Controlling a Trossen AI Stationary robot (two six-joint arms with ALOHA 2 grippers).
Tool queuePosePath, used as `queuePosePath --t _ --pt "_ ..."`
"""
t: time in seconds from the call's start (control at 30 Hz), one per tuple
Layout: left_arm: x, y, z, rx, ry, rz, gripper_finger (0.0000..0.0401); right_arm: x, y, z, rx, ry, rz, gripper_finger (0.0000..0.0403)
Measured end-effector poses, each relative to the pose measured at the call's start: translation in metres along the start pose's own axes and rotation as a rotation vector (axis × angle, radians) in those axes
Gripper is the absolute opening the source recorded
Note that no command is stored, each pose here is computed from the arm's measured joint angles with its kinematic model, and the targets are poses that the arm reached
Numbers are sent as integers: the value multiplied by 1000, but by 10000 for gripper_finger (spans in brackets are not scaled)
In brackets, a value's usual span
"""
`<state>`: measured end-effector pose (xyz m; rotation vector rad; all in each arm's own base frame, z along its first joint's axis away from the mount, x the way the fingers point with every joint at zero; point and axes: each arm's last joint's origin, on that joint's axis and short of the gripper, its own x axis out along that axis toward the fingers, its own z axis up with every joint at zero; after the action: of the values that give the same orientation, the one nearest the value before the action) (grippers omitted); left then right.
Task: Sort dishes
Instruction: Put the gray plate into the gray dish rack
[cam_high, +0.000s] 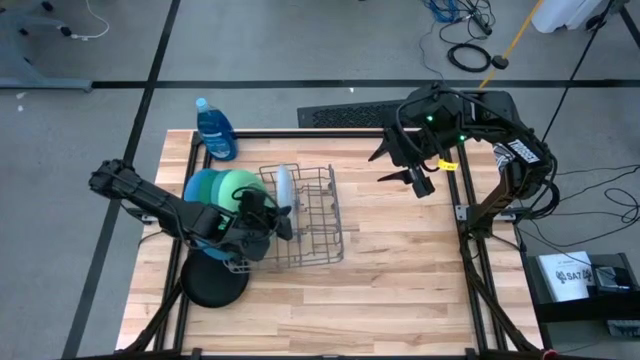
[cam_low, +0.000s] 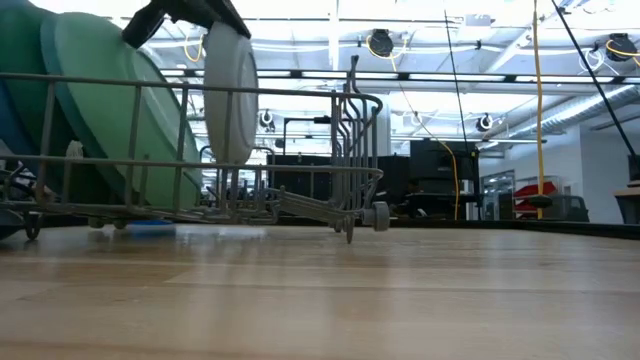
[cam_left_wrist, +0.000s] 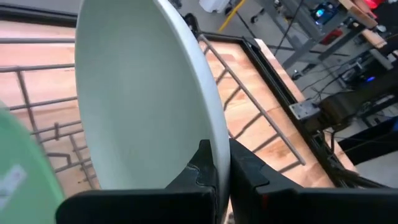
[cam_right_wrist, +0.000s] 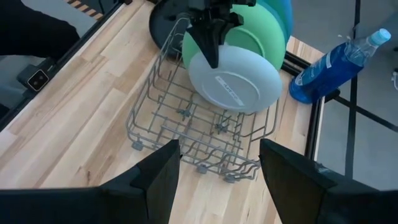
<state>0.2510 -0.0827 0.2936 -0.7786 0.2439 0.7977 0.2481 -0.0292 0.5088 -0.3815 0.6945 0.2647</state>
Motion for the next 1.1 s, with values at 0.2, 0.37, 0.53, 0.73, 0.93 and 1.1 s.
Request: queuePosePath --t 0.2,0.37,0.53,0.73,0.93,1.1 --pt "-1 2 0 17 -12 19 12 0 0 0 0 -1 -1 212" --pt "-1 3 -1 53 -1 20 37 0 0 1 -5 -6 -4 212" --pt "-1 3 -1 55 19 16 46 0 -1 1 -9 -8 -5 212" --pt "-1 3 -1 54 22 15 49 0 -1 1 -9 -12 -7 212" --pt "-1 3 -2 55 23 16 50 0 -1 1 -8 -12 -7 212" --pt "-1 3 -1 44 17 15 50 0 -1 1 -7 -12 -8 212"
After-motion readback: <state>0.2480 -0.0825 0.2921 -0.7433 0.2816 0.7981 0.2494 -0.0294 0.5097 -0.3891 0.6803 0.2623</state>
